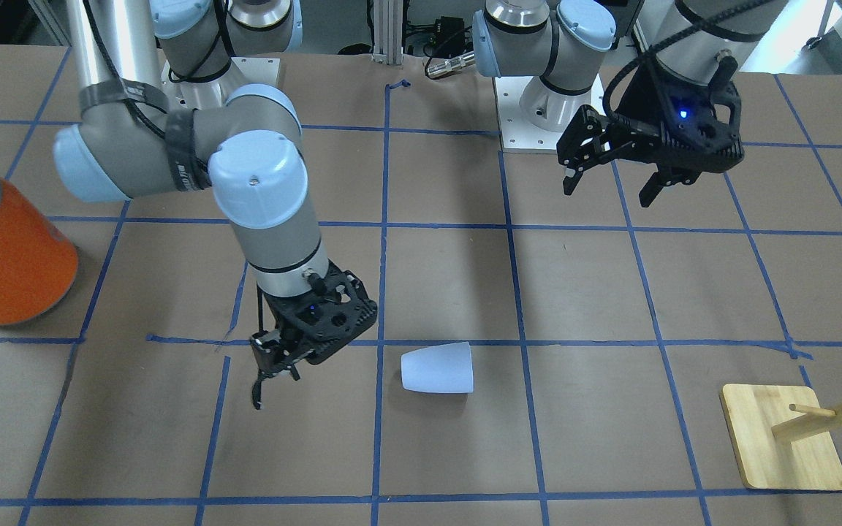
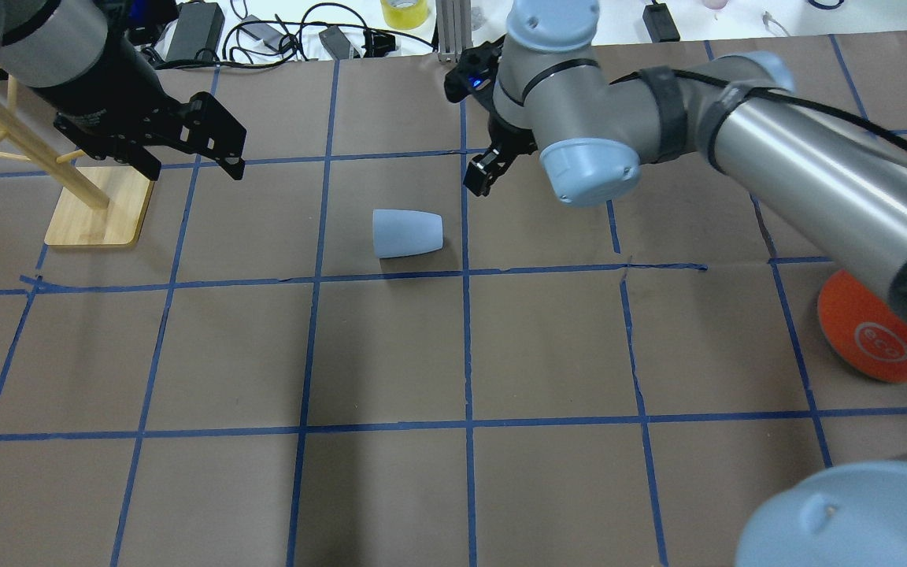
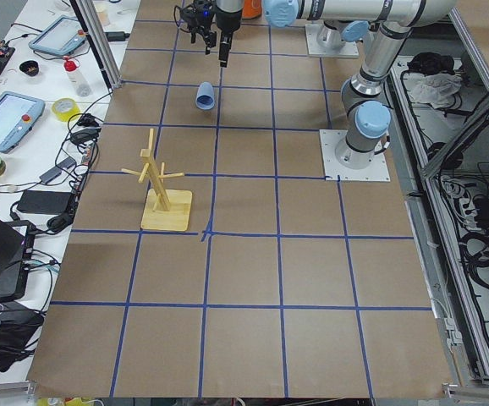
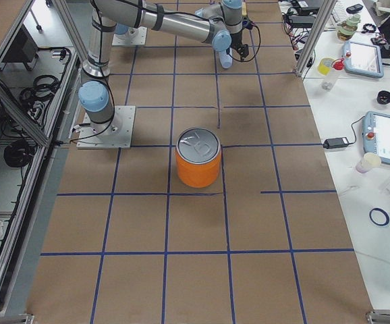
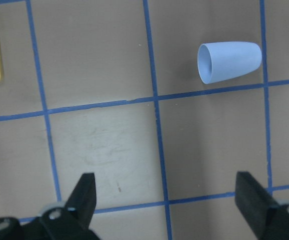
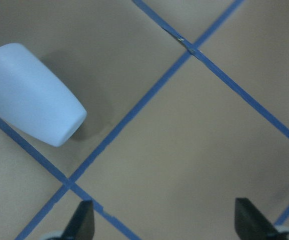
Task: Flip cup
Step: 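Reach the left gripper to the cup's base while the right arm withdraws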
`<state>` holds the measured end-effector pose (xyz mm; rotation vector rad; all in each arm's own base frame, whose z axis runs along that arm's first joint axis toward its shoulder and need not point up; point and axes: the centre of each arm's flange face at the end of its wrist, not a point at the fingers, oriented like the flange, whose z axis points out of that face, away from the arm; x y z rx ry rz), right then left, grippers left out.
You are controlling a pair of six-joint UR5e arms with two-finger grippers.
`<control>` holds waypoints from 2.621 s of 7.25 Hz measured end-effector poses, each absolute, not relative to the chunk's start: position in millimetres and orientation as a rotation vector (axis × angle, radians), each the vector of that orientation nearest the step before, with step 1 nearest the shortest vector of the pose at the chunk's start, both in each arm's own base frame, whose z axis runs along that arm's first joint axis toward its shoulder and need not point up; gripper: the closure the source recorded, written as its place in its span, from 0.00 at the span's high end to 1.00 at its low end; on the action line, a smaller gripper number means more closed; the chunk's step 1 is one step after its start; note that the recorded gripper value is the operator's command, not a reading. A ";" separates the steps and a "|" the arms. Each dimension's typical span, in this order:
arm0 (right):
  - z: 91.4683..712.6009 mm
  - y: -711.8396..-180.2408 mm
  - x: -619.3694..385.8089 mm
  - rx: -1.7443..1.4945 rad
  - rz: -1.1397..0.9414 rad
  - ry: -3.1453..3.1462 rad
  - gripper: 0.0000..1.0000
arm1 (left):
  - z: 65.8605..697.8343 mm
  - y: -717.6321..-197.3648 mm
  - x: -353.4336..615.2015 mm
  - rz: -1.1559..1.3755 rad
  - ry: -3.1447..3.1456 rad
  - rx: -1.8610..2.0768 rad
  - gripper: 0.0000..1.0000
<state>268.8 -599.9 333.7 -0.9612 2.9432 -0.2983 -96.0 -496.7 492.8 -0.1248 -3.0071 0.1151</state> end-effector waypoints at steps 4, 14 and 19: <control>386.9 -588.1 141.5 -0.283 -0.097 3.217 1.00 | 365.4 -536.0 -71.0 0.001 -2.599 -0.055 1.00; 486.6 -522.9 131.6 0.072 -0.049 3.089 1.00 | 167.5 -600.9 -107.5 -0.079 -2.080 0.099 0.94; 455.9 -496.6 151.3 0.073 0.124 3.156 1.00 | 152.7 -610.7 -129.1 -0.088 -2.020 0.104 0.44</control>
